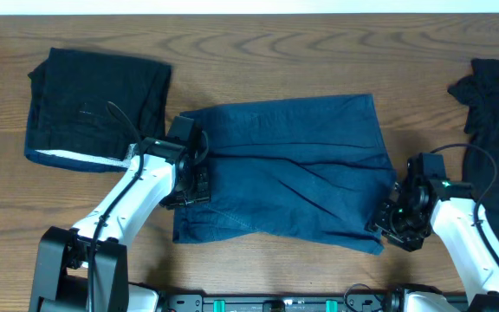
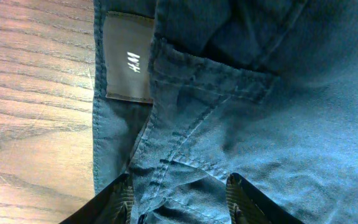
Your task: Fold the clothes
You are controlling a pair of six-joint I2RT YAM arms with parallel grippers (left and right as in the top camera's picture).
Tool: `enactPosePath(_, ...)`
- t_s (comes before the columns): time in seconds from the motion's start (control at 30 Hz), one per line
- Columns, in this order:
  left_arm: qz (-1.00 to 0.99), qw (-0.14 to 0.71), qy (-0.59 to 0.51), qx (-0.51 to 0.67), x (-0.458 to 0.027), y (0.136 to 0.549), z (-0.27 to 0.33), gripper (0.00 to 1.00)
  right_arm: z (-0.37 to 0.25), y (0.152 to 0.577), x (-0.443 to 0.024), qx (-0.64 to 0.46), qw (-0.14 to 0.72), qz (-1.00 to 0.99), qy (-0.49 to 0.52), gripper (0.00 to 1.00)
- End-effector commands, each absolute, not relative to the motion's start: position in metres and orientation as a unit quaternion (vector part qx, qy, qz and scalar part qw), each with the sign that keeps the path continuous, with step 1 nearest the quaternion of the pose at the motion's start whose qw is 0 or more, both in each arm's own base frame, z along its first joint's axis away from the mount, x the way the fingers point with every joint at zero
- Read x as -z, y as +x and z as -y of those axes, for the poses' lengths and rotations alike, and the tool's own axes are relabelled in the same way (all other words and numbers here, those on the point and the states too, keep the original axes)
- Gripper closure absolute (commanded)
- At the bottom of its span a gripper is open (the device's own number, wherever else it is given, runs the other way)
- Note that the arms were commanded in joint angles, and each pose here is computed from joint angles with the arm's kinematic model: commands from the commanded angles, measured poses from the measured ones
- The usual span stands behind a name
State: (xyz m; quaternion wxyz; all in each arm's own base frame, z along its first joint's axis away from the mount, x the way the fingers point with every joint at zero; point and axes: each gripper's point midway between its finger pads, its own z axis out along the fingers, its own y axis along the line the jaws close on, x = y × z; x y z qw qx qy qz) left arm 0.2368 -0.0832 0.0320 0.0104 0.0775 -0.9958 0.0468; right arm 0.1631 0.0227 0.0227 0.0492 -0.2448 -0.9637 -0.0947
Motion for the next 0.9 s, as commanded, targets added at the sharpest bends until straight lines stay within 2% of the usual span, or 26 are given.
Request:
enactPosePath(0.0,0.996,0.019,0.071,-0.042,-0.028,0.233,0.082,0.49,-0.018,0.160,-0.019,0.084,0.052,0.961,-0.258,0.43)
enactPosePath(0.23,0.996,0.026,0.072,-0.039,-0.028,0.229,0.081,0.49,-0.014,0.153,-0.016,0.085,0.062,0.954,-0.280,0.40)
enactPosePath(0.5,0.996,0.034,0.068,-0.036,-0.028,0.225,0.079,0.49,-0.026,0.158,-0.021,0.144,0.068,0.940,-0.301,0.49)
enactPosePath(0.63,0.997,0.034,0.064,-0.036,-0.028,0.225,0.079,0.49,-0.032,0.159,-0.023,0.161,0.070,0.937,-0.301,0.62)
enactPosePath(0.77,0.997,0.034,0.064,-0.036,-0.028,0.225,0.079,0.49,-0.038,0.158,-0.025,0.180,0.076,0.936,-0.293,0.69)
enactPosePath(0.87,0.997,0.034,0.064,-0.036,-0.028,0.225,0.079,0.49,-0.040,0.153,-0.026,0.181,0.085,0.935,-0.293,0.84)
